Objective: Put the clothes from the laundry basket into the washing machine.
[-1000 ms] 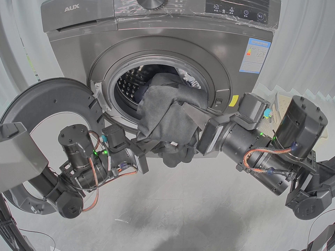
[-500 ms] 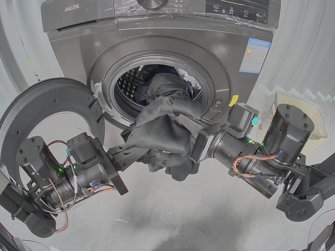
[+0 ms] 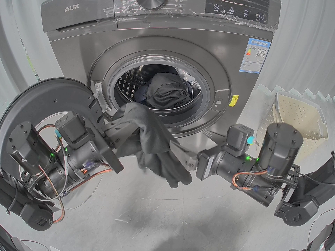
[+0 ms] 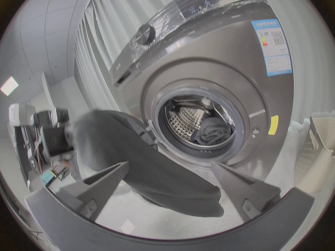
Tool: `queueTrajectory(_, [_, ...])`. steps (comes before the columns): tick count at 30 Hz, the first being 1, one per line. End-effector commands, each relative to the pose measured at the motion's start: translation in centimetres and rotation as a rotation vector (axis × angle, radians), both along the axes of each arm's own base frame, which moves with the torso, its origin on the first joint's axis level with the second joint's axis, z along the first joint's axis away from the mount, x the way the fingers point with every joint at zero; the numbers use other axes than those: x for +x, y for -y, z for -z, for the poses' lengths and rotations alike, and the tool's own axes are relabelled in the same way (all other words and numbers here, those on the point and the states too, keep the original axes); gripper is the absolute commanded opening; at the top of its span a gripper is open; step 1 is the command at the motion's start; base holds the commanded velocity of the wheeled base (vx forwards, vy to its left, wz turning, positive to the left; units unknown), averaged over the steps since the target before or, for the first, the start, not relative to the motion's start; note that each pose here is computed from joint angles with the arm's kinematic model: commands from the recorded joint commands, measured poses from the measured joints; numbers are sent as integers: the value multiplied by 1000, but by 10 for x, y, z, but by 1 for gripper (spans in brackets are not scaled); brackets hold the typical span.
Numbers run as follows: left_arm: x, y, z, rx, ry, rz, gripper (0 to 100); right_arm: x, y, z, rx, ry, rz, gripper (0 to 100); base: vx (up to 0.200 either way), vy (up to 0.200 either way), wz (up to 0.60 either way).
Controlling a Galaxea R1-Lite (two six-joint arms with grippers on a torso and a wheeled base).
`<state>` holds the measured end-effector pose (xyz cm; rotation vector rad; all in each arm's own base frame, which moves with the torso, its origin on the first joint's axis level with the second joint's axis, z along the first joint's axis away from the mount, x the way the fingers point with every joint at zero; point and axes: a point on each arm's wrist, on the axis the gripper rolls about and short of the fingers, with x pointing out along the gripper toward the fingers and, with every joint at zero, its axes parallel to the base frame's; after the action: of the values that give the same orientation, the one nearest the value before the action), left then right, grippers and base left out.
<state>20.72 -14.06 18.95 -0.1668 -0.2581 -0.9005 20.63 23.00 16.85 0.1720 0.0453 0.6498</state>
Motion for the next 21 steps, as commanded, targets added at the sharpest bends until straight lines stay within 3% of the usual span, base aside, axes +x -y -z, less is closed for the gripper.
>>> queueTrajectory(1, [6,2,-13,-51,28,-36,0,-3,11,24,-87,-51,13,100,0,0,0])
queueTrajectory(7, [8,3,-12,-52,29,-42,0,2,11,40,-128,-83,23,100,0,0,0])
queueTrajectory(21, [22,10,-8,-66,6,-118,0,-1,-1,41,-116,-53,-14,100,0,0,0])
